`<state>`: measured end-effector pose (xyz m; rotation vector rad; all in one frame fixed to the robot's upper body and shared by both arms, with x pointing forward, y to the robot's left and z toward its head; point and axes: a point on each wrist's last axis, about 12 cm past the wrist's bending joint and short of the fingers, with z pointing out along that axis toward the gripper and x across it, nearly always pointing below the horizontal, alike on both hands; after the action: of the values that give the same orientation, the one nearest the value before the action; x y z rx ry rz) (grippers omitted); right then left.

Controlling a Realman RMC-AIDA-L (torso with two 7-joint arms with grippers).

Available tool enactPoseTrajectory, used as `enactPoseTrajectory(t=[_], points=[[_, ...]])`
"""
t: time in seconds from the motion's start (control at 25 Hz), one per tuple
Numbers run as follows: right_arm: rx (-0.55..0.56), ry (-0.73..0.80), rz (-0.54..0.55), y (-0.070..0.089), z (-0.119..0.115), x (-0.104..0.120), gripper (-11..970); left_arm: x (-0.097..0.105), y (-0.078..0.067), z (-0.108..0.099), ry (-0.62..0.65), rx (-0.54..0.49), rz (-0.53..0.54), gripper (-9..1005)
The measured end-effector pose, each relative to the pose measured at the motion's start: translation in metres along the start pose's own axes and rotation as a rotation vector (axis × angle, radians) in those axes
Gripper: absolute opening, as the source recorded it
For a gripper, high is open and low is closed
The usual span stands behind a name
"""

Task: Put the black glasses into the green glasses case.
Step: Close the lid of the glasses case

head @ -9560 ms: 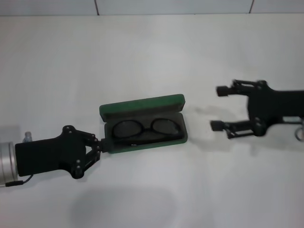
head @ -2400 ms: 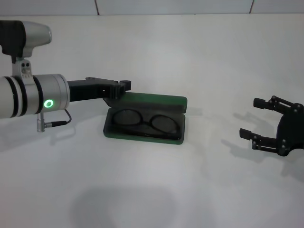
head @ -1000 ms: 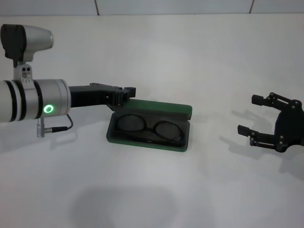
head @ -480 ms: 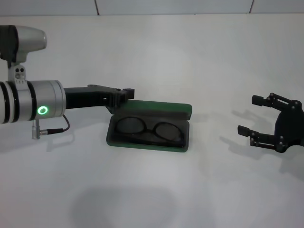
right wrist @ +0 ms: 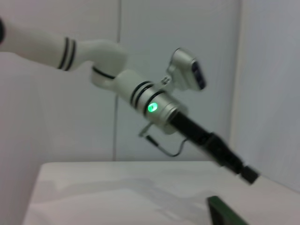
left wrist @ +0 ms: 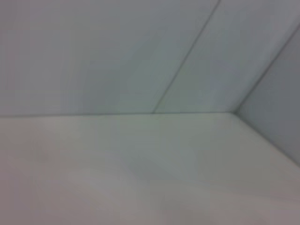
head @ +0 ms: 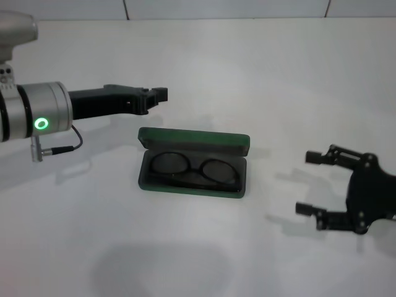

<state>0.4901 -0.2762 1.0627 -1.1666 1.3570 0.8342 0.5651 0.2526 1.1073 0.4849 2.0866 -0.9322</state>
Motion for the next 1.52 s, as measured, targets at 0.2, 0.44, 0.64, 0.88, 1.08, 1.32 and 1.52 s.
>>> enactPoseTrajectory(t=[0.2,0.44,0.64,0.88,1.08,1.32,1.52], points=[[-0.015,-0.007,0.012,0.004,0.006,0.002,817,-0.009,-0.006,-0.028,-0.019,0.090,0.066,120],[0.077,-0.001,0.013,-0.006,-0.002,0.003,817,0.017,-0.001,-0.063,0.054,0.136,0.164,121],[0.101,0.028,0.012,-0.009,-0.005,0.006,817,0.044,0.006,-0.059,0.118,0.147,0.170,122],[0.107,0.032,0.017,-0.008,-0.005,0.007,816,0.052,0.014,-0.040,0.120,0.128,0.121,123],[0.111,0.034,0.018,-0.008,-0.005,0.008,817,0.056,0.016,-0.027,0.115,0.135,0.091,124],[0.114,0.039,0.019,-0.008,-0.005,0.009,816,0.057,0.021,-0.013,0.112,0.087,0.093,125],[0.112,0.040,0.020,-0.008,-0.005,0.009,817,0.055,0.023,-0.007,0.112,0.058,0.095,125]])
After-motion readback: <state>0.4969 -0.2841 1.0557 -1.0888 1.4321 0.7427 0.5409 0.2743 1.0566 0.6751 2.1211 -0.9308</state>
